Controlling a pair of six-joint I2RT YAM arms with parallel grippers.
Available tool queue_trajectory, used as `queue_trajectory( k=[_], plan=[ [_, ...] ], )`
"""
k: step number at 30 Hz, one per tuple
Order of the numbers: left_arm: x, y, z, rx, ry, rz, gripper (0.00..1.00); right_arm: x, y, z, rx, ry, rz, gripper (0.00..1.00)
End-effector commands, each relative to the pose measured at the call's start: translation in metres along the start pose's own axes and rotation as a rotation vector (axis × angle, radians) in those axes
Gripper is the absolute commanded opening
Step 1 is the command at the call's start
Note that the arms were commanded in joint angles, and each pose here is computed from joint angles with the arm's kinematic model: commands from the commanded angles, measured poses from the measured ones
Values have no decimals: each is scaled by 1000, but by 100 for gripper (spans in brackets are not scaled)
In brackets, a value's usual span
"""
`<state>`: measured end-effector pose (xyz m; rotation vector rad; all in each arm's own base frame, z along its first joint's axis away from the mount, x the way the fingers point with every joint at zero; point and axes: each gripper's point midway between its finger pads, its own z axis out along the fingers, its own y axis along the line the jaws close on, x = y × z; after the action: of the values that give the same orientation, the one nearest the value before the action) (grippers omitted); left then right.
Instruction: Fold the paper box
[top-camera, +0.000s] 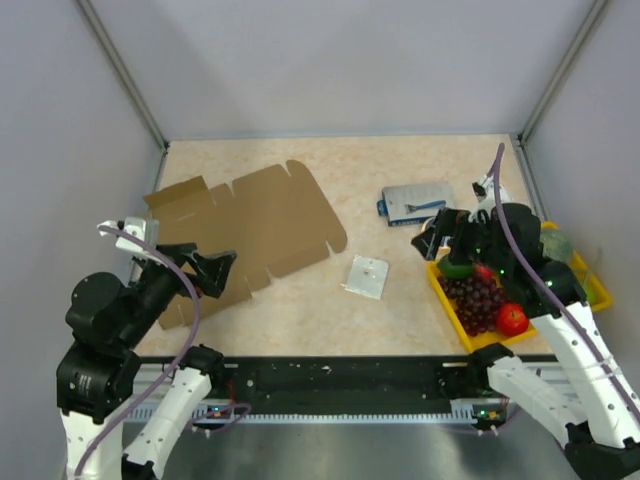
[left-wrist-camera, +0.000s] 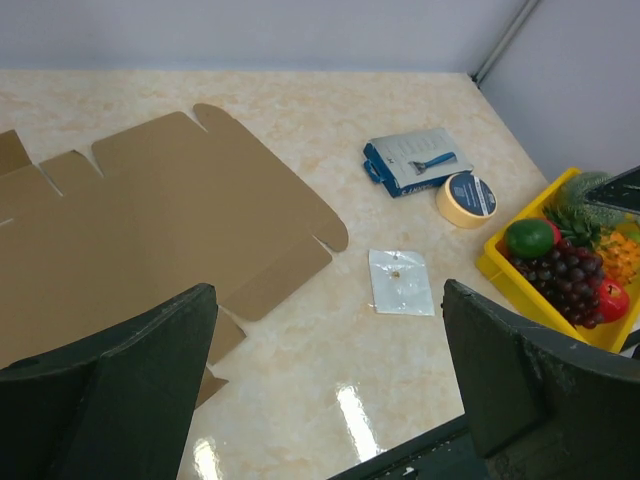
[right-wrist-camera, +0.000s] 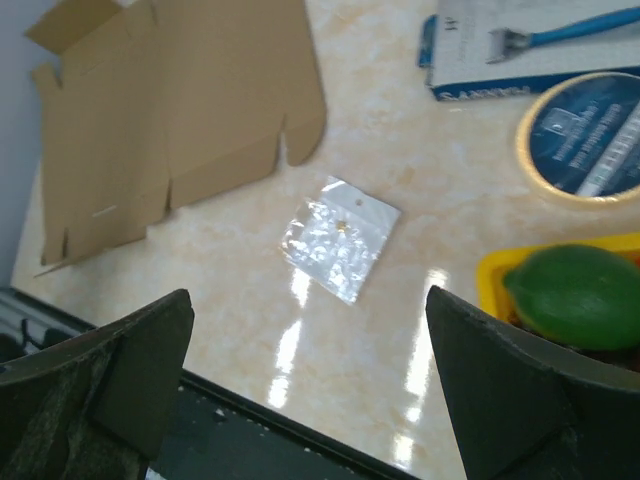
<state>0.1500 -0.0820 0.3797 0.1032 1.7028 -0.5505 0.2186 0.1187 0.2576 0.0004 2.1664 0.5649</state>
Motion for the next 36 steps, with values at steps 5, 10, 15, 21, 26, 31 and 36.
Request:
queue_trajectory(
  k=[5,10,15,21,26,31,36],
  plan=[
    [-24,11,-22,-96,-62,64,98,38,163,58,-451,15,218,99],
    [-32,13,-41,-128,-120,70,98,97,228,102,-448,166,496,99],
    [-27,9,-45,-101,-130,56,98,159,280,136,-365,346,681,99],
    [-23,10,-46,-98,-124,58,98,194,327,170,-362,488,756,93],
    [-13,3,-41,-53,-98,28,98,215,335,202,-267,479,652,88],
    [-10,4,-41,-53,-97,25,98,246,342,211,-275,562,713,64],
    [-10,2,-40,-47,-95,17,98,259,345,225,-260,579,698,65]
  ],
)
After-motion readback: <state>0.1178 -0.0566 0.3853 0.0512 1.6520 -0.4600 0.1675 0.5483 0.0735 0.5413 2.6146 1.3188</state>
